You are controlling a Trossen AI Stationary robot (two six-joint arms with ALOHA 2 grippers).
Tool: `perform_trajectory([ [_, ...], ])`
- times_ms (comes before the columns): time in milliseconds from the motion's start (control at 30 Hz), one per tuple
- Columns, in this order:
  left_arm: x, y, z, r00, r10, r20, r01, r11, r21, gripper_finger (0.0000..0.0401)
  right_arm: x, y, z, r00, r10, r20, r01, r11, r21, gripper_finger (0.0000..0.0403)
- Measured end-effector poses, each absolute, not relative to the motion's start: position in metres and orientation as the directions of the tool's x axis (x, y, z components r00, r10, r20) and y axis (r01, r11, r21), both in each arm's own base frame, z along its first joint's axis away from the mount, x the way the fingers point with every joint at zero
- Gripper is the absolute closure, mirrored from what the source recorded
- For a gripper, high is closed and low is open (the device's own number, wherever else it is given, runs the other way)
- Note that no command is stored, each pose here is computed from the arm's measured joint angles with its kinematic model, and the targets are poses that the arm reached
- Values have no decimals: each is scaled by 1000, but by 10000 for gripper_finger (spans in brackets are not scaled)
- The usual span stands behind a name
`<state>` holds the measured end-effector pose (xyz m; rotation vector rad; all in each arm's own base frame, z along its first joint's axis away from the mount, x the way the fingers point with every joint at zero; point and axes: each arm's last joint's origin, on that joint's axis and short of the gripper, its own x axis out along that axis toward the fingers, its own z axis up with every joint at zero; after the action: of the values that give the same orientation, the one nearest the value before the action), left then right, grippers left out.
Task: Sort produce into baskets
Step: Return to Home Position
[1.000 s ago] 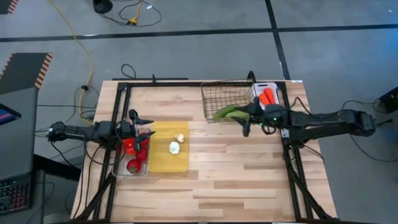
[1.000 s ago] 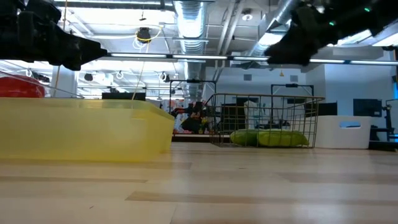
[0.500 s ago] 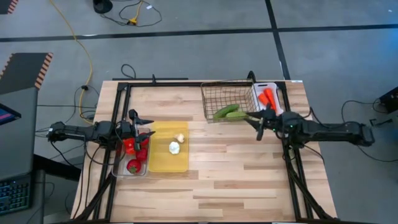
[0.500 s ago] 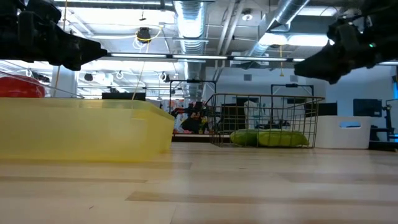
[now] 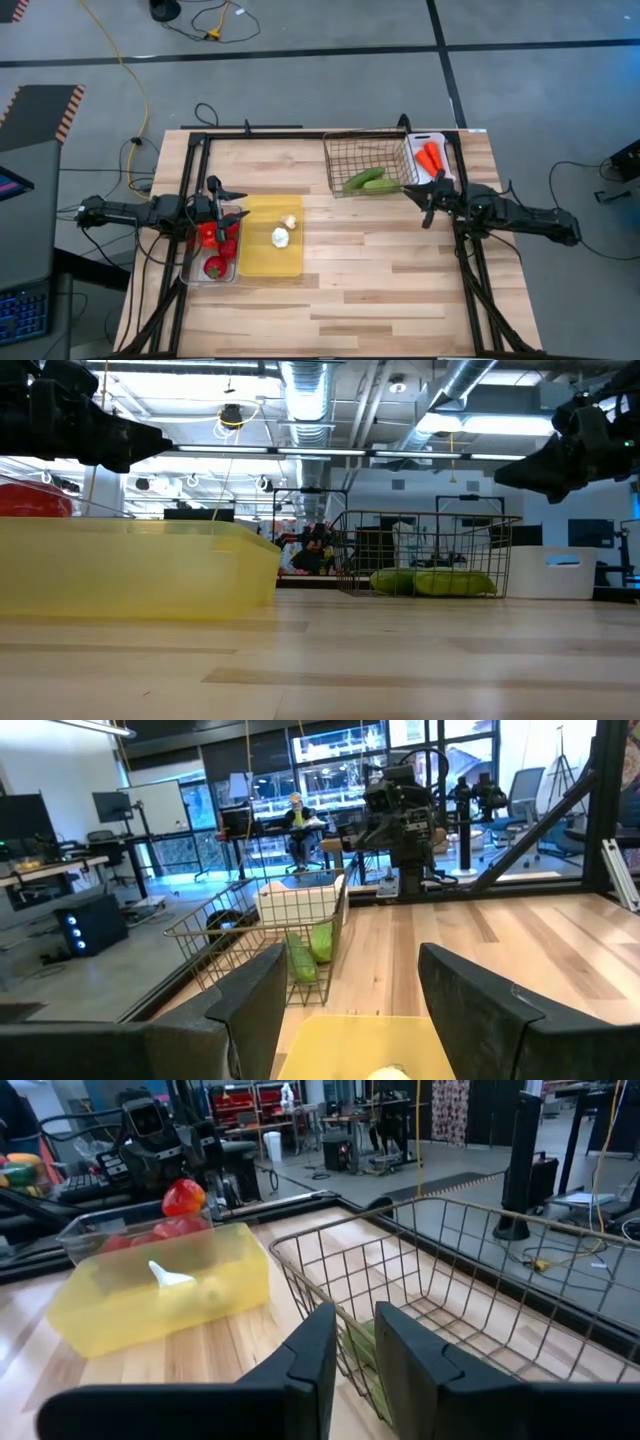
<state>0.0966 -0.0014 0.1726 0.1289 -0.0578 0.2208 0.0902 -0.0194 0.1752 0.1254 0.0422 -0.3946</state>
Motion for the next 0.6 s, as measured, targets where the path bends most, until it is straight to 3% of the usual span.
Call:
perform_trajectory([
  [600,97,-1,172,974,216,71,-224,966,132,187,92,-14,172,976,-197,-87,207,971,116,317],
])
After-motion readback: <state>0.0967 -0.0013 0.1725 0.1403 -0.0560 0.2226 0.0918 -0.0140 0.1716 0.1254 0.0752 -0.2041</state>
